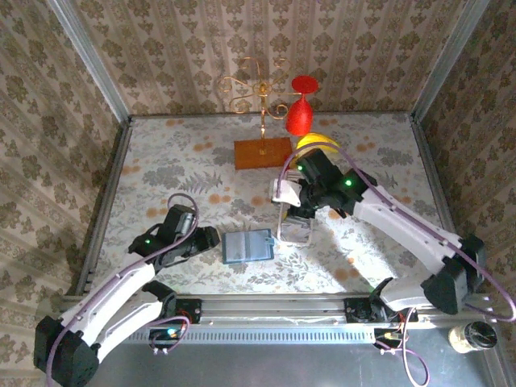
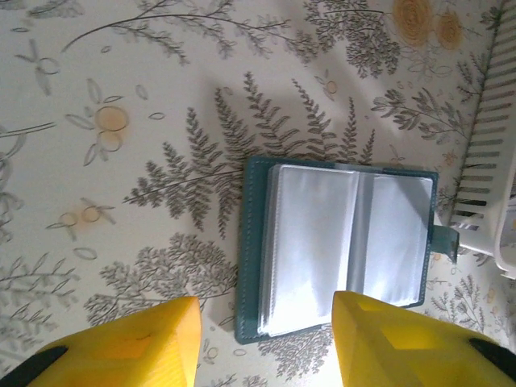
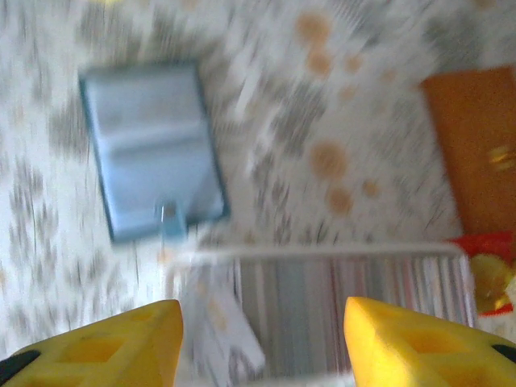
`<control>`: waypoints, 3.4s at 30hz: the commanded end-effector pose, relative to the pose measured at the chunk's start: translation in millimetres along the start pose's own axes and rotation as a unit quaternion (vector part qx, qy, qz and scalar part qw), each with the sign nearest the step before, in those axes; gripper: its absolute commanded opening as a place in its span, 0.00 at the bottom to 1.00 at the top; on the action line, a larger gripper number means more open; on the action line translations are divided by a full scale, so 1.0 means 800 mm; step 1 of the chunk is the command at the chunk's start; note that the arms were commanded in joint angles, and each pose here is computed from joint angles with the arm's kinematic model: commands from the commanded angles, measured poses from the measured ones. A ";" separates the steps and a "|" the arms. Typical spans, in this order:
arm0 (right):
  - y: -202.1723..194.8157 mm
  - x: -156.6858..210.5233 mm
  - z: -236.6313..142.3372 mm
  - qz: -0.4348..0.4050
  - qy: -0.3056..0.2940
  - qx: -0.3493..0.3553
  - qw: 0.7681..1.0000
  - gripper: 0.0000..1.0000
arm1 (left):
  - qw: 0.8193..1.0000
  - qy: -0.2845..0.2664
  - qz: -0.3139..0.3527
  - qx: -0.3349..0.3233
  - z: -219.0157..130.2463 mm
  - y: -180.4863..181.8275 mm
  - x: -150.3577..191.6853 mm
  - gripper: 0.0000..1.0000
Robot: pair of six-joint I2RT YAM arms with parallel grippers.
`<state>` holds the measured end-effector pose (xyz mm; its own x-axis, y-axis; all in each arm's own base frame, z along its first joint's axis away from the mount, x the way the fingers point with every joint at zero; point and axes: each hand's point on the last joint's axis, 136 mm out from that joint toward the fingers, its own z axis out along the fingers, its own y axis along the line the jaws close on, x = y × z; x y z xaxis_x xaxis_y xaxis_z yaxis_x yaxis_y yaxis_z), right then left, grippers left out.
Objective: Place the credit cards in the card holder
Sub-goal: Pick up the credit card from the storage box.
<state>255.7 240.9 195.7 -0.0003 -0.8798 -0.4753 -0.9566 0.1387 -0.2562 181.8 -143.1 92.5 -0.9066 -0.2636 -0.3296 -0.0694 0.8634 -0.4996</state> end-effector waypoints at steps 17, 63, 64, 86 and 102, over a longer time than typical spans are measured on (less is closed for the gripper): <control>-0.009 0.105 0.095 -0.133 0.251 -0.077 0.956 0.63 | 0.999 0.013 0.019 0.025 0.016 0.001 0.011 0.46; 0.041 0.118 0.087 -0.166 0.288 -0.101 0.938 0.27 | 1.000 0.015 0.005 0.020 0.024 0.011 0.017 0.40; 0.042 0.117 0.086 -0.168 0.286 -0.103 0.938 0.25 | 1.000 0.015 0.005 0.019 0.025 0.011 0.018 0.39; 0.055 0.102 0.069 -0.153 0.274 -0.117 0.942 0.01 | 1.000 0.014 0.002 0.024 0.026 0.008 0.015 0.38; 0.068 0.047 -0.010 -0.001 0.157 -0.073 0.985 0.00 | 0.999 0.019 0.009 0.032 0.024 0.001 0.014 0.40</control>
<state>219.7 210.5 155.4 0.0362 -0.9944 -0.0995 -0.9839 -0.0181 -0.1775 175.8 -149.7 65.3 -0.9255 -0.2311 -0.3000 -0.0430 0.8513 -0.5230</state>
